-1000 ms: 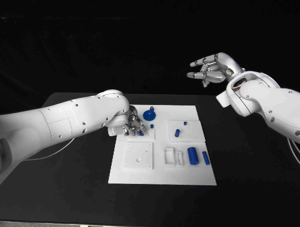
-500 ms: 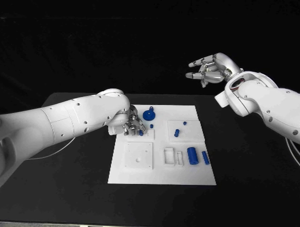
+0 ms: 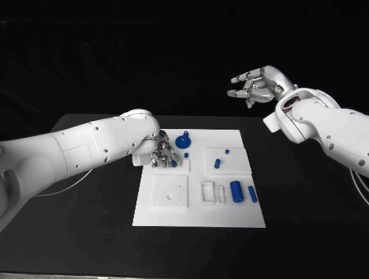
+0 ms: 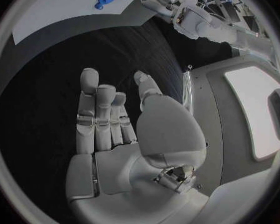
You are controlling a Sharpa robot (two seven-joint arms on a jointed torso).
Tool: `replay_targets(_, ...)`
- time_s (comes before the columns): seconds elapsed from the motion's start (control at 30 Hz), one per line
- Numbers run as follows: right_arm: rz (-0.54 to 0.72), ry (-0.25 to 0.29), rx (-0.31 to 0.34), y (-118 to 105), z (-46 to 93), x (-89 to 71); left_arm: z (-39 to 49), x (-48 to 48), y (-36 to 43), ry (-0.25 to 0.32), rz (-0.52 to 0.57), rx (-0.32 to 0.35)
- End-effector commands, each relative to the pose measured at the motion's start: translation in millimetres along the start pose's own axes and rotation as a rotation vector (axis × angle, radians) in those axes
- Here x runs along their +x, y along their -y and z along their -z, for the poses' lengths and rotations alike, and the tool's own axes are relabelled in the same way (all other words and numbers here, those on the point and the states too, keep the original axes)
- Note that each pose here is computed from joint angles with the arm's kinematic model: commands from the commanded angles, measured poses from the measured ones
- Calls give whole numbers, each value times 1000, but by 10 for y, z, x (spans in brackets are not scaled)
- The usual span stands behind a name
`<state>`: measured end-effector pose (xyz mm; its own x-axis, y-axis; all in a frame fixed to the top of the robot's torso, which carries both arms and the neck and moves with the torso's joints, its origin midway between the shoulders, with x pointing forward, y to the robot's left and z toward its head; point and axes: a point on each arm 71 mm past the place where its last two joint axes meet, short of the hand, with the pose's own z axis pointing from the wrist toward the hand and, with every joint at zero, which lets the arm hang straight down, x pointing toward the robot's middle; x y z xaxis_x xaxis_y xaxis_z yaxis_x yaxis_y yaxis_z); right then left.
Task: Assemble the parts on the task board
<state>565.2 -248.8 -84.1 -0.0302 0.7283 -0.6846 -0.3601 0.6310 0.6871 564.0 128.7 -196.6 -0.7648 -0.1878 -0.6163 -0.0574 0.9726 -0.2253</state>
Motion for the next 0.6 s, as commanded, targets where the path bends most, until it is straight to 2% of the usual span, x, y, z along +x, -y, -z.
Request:
replay_targets(0.03,-3,-14,-3,-4,0,15,-15,42,-18,-28,-22,-19)
replay_targets(0.37,-3,-14,-3,-2,0,18,-17,20,-33,-5,-9,-22)
replay_targets(0.6,-3,-12,-2,10,7,15,-11,-6,-103,10,3,-27)
